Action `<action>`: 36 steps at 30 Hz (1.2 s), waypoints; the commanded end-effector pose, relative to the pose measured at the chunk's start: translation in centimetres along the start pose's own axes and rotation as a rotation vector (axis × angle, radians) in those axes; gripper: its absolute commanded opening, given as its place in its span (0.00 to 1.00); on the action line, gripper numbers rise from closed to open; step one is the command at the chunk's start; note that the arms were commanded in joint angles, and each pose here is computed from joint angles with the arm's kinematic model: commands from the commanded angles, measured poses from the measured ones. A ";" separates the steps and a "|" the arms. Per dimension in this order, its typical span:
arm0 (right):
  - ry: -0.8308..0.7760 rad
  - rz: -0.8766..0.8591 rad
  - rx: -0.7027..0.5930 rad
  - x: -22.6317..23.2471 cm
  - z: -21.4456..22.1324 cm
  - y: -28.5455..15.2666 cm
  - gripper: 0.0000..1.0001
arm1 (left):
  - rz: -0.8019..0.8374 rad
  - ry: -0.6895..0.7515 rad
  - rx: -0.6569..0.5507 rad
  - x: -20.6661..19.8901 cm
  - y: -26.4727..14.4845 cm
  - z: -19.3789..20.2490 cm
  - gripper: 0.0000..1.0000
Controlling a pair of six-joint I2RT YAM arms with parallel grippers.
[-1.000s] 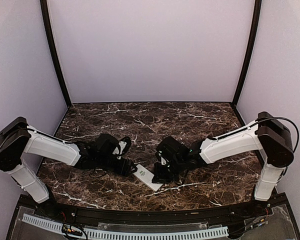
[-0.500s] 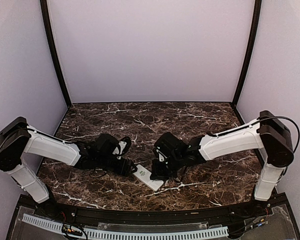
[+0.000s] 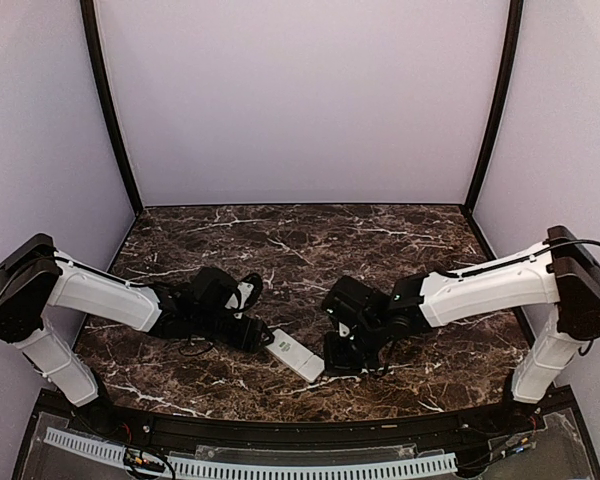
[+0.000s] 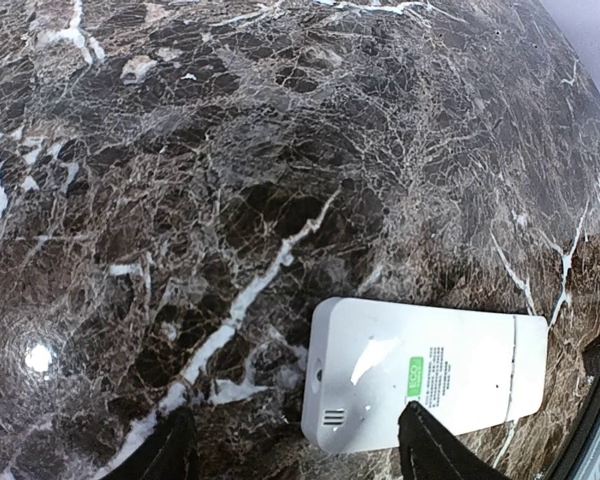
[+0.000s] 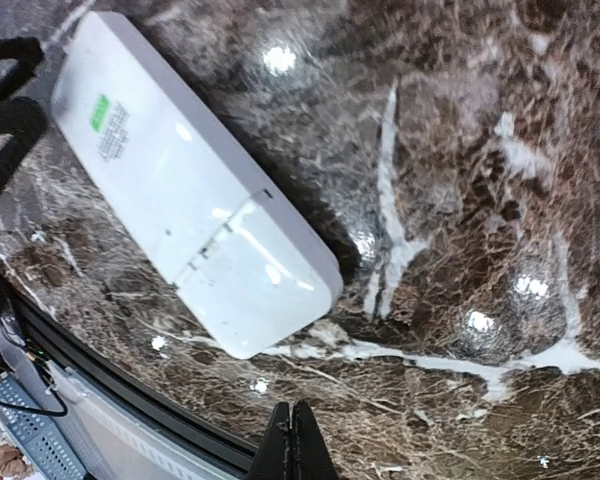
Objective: Load the batteries into the remote control
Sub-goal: Press the battery cover on the remote control.
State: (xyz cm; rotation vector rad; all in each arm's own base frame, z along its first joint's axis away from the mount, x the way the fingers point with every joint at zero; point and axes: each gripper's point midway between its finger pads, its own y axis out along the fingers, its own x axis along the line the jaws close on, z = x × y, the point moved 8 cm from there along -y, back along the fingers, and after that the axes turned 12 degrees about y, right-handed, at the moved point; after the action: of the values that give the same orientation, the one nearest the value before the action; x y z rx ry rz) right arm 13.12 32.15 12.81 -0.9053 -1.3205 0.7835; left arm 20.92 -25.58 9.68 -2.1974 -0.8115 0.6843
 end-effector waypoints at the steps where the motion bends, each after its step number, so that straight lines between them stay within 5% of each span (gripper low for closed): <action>1: 0.005 0.124 0.035 -1.3 1.4 2.4 0.00 | -0.001 0.011 -0.019 -0.1 -0.4 -0.9 0.67; 26: -0.029 0.162 -0.010 -0.6 0.6 4.5 0.00 | 0.035 -0.006 0.049 -0.1 0.9 0.2 0.61; 36: -0.061 0.105 -0.055 2.0 -2.5 5.6 0.00 | 0.143 -0.059 0.119 -0.7 2.9 1.9 0.51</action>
State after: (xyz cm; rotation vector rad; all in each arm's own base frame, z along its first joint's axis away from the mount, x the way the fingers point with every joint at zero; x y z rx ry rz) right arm 14.49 35.97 9.35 -0.9669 -1.3168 0.9112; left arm 21.86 -27.17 8.65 -2.2223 -0.7421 0.7387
